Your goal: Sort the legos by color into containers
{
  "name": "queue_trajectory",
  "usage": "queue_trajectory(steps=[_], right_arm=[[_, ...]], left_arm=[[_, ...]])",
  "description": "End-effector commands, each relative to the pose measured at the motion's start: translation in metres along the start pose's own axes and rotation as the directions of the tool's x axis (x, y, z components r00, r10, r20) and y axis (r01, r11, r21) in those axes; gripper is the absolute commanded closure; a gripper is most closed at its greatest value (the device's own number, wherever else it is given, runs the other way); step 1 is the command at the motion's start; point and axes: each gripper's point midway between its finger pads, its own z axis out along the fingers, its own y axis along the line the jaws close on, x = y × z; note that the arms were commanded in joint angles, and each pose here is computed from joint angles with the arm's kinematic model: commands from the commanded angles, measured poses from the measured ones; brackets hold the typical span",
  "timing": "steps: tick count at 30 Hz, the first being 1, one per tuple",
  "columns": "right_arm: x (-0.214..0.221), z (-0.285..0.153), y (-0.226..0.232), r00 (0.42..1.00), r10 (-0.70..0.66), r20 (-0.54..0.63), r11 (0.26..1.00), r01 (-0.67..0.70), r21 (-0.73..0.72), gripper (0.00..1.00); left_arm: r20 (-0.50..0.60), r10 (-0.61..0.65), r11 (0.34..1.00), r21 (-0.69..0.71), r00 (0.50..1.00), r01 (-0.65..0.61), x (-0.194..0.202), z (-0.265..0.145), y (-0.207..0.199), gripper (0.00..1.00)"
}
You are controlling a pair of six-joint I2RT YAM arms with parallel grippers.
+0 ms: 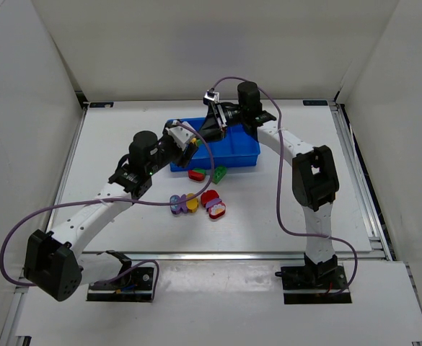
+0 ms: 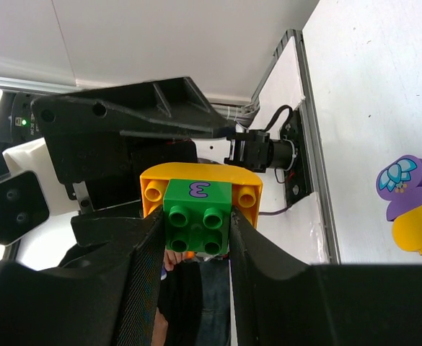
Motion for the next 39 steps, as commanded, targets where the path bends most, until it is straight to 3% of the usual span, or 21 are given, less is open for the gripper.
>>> queue_trajectory(steps=[1,6,14,31,32,33,36,38,39], right_arm=[[0.005,0.001,0.01,0.999,-0.037,-0.029,0.999,0.037,-0.021,0.89],[0.008,0.002,0.005,0.999,-0.024,-0.037,1.0,0.023,-0.022,0.9],[0.008,-0.002,0.002,0.999,-0.025,-0.031,1.0,0.025,-0.017,0.92],[-0.023,-0.097,-0.002,0.984,-0.062,0.17,0.997,0.052,0.063,0.95],[-0.027,-0.103,-0.003,0.972,-0.145,0.184,0.987,0.13,0.091,0.95],[-0.023,-0.109,-0.01,0.978,-0.072,0.198,0.993,0.051,0.108,0.95],[-0.029,-0.137,-0.027,0.948,-0.194,0.251,0.951,0.119,0.285,0.96],[-0.036,-0.161,-0.05,0.926,-0.249,0.284,0.866,0.081,0.493,0.96],[-0.037,-0.17,-0.053,0.911,-0.325,0.254,0.818,0.136,0.559,0.96]], left_arm=[[0.071,0.0,1.0,-0.015,0.997,0.001,-0.022,-0.006,0.004,0.32],[0.101,-0.001,1.0,0.011,0.995,0.0,-0.029,-0.004,0.001,0.39],[0.09,-0.019,0.998,0.059,0.996,0.014,-0.031,-0.002,-0.006,0.77],[-0.028,-0.106,0.991,0.074,0.994,0.107,0.005,-0.051,-0.035,0.83],[-0.048,-0.112,0.992,0.045,0.993,0.114,0.009,-0.053,-0.031,0.83],[-0.055,-0.115,0.993,0.03,0.992,0.117,0.009,-0.055,-0.029,0.83],[-0.117,-0.156,0.987,-0.042,0.981,0.152,0.014,-0.053,-0.009,0.84],[-0.112,-0.233,0.97,-0.1,0.966,0.222,-0.002,-0.051,0.011,0.88],[-0.213,-0.285,0.956,-0.129,0.935,0.262,0.021,-0.045,0.013,0.89]])
